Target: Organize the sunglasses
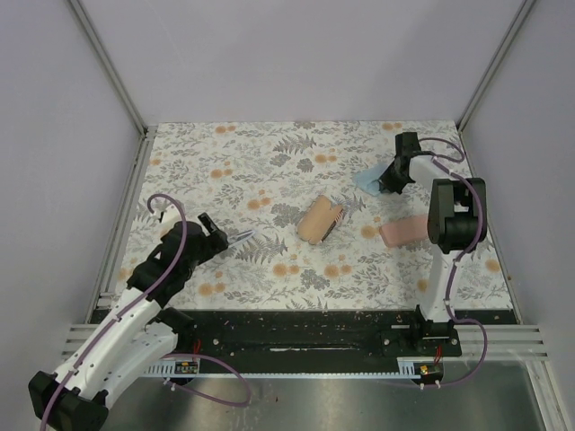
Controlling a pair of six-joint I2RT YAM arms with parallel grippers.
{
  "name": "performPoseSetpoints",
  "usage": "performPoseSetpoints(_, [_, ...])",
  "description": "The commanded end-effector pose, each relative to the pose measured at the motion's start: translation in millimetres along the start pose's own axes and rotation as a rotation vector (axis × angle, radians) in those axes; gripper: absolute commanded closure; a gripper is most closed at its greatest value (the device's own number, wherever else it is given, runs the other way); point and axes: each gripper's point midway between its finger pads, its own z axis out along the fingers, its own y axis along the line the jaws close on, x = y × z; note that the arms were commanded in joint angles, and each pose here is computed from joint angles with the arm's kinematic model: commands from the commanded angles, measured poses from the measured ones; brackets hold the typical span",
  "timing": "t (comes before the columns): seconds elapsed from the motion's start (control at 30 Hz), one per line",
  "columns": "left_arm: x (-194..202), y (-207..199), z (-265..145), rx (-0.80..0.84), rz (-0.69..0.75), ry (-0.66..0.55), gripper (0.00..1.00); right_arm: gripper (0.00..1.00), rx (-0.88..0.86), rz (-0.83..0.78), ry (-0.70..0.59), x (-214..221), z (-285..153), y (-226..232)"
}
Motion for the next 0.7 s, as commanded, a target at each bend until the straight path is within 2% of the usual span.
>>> performPoseSetpoints(0.0, [-18, -20, 0, 0.05, 0.019, -0.029, 0.16, 1.0, -0.167, -0.072, -0.027, 6, -74, 31])
performPoseSetpoints(0.13, [-6, -37, 9, 0.117, 0.067, 0.037, 0.14, 1.0, -0.232, -0.09, -0.006, 38, -117, 27])
performPoseSetpoints(0.37, [17, -105, 6, 0.459, 0.096, 0.178, 0.14, 1.0, -0.258, -0.178, 0.144, 145, -143, -3])
performPoseSetpoints(0.5, [35, -120, 12, 0.501, 0.142, 0.266, 0.12, 1.0, -0.264, -0.218, 0.236, 206, -158, -18])
performPoseSetpoints(0.67, [59, -142, 15, 0.551, 0.214, 0.33, 0.12, 0.99, -0.294, -0.232, 0.317, 258, -179, -31])
